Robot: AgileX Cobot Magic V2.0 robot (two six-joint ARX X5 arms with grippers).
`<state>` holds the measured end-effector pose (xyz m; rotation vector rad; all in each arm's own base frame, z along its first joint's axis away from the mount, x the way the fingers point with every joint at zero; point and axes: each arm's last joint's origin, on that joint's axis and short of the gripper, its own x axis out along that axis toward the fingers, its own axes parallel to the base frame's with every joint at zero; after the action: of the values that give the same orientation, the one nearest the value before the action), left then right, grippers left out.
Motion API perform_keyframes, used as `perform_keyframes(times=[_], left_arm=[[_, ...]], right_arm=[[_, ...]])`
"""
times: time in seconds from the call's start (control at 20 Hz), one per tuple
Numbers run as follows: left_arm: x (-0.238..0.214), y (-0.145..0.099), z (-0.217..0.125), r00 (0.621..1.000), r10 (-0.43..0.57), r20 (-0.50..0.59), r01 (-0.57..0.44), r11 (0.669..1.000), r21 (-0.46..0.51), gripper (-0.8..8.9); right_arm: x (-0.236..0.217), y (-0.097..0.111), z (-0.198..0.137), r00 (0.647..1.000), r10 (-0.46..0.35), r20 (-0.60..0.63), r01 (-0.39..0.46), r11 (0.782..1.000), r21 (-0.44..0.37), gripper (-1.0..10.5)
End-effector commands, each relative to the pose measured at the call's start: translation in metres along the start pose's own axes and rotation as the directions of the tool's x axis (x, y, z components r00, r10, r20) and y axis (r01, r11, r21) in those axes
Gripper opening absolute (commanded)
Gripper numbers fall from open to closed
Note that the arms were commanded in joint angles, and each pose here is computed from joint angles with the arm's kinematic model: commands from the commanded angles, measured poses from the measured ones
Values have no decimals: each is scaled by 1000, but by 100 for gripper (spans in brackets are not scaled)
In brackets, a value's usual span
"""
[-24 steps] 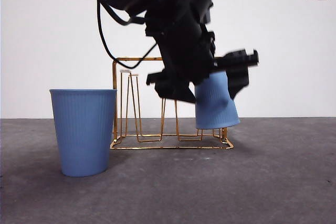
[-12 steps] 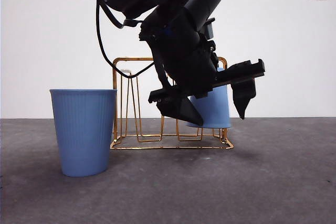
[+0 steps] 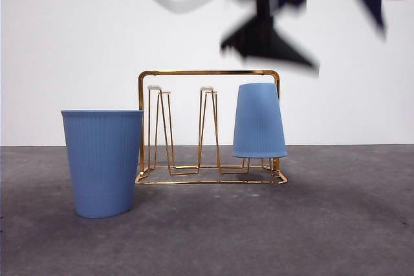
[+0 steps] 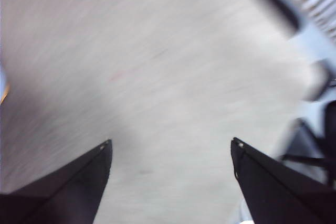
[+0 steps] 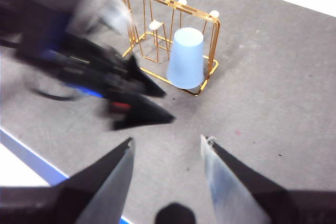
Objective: Pick up cup 1,put cup 1 in the cup rack,pick up cup 2,put cup 2 in the cup rack
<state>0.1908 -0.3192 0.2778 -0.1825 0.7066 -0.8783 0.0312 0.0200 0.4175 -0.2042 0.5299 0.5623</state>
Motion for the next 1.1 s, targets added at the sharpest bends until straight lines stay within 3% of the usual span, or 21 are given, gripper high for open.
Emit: perform_keyframes(times=[0.05,0.3,0.55,0.65,0.8,1.0,1.1], left_arm=[[-54,-16,16,996,-1,89,-8,996,93,377],[-181,-19,28,953,141,267,-186,971,150,377],[-277,1,5,886,311,344,-362,928,92,377],[-301,9,-6,872,342,351,-389,919,70,377],[-320,16,-16,864,360,351,-401,915,49,377],[-336,23,-27,849,399,347,-435,900,28,377],[-341,26,-32,850,406,335,-441,897,32,377]], right_arm=[[15,1,10,1000,24,-10,-23,999,46,220],[65,5,44,981,195,-9,-194,978,78,222],[160,11,75,912,402,-81,-386,908,162,231],[202,17,77,888,439,-137,-409,891,199,274],[241,28,74,866,459,-196,-421,883,209,460],[283,44,68,849,475,-234,-427,875,228,477],[302,55,64,851,462,-250,-411,882,231,477]])
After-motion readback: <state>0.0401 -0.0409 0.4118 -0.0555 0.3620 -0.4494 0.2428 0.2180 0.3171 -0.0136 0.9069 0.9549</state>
